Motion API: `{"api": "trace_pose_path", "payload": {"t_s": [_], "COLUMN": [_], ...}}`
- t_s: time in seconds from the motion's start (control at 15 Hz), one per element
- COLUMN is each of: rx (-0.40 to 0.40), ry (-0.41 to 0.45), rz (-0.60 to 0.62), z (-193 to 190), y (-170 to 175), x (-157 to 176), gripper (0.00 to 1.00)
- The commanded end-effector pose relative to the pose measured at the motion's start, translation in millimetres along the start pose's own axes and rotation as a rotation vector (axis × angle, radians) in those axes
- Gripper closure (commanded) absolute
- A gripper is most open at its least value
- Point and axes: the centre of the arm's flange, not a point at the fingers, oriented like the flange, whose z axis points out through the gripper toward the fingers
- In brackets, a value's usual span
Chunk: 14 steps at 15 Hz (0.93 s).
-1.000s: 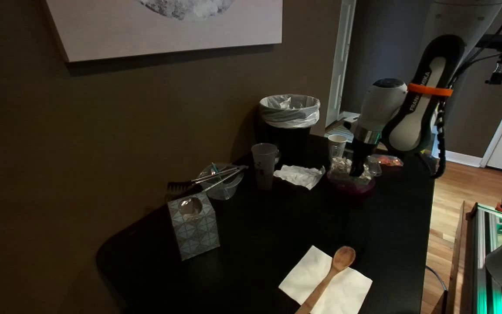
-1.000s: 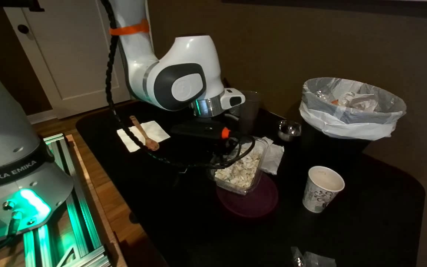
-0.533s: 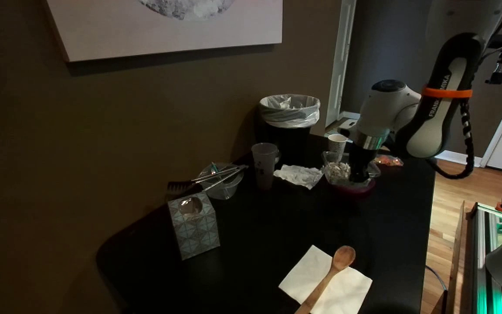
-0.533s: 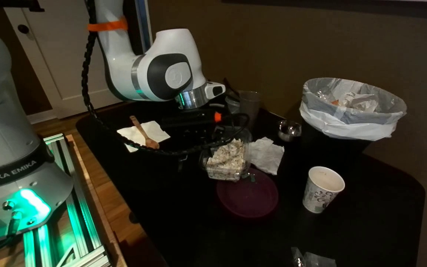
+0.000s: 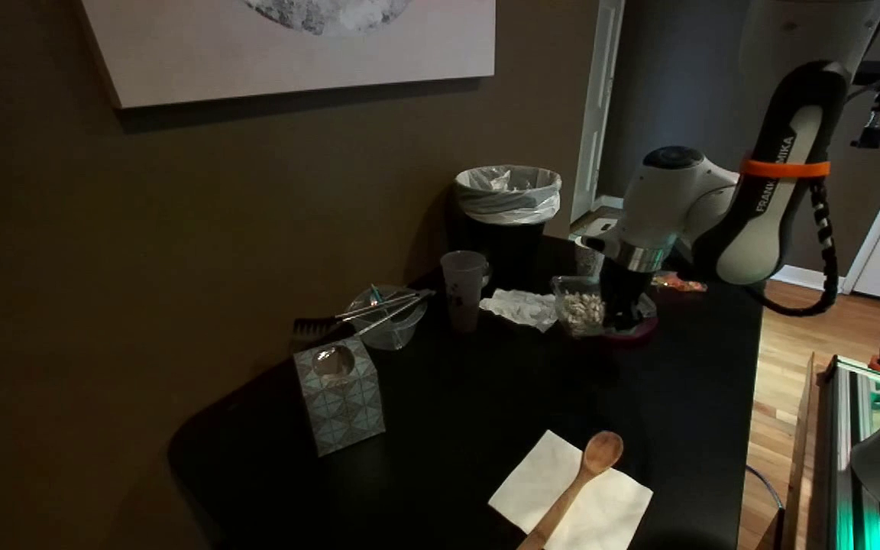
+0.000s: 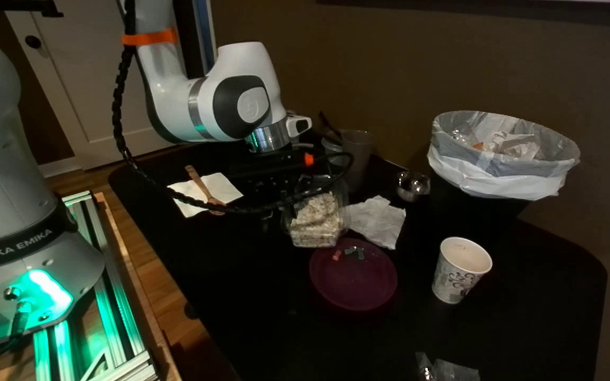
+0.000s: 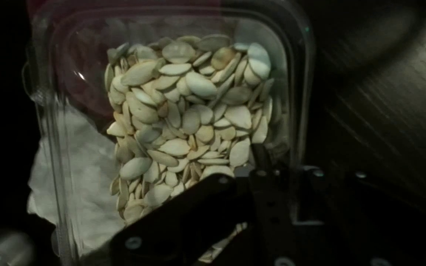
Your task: Pick up the lunchbox from the plate and move it to the left
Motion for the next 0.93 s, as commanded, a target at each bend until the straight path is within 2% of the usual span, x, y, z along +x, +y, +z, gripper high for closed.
{"api": "trace_pose_path", "payload": {"t_s": [0.0, 0.4, 0.53, 0.6, 0.87], "rx": [0.017, 0.021, -0.003, 0.023, 0.010], "ry": [0.009, 0.055, 0.103, 0.086, 0.109], "rz": [-0.203, -0.551, -0.656, -0.565, -0.632], "z": [-7.0, -30.2, -39.1, -25.0, -32.8], "y": [-56.7, -133.0, -151.4, -138.2, -152.7], "x": [42.6, 103.8, 120.7, 114.4, 128.4], "gripper": [0.99, 0.99, 0.99, 0.94, 0.94]}}
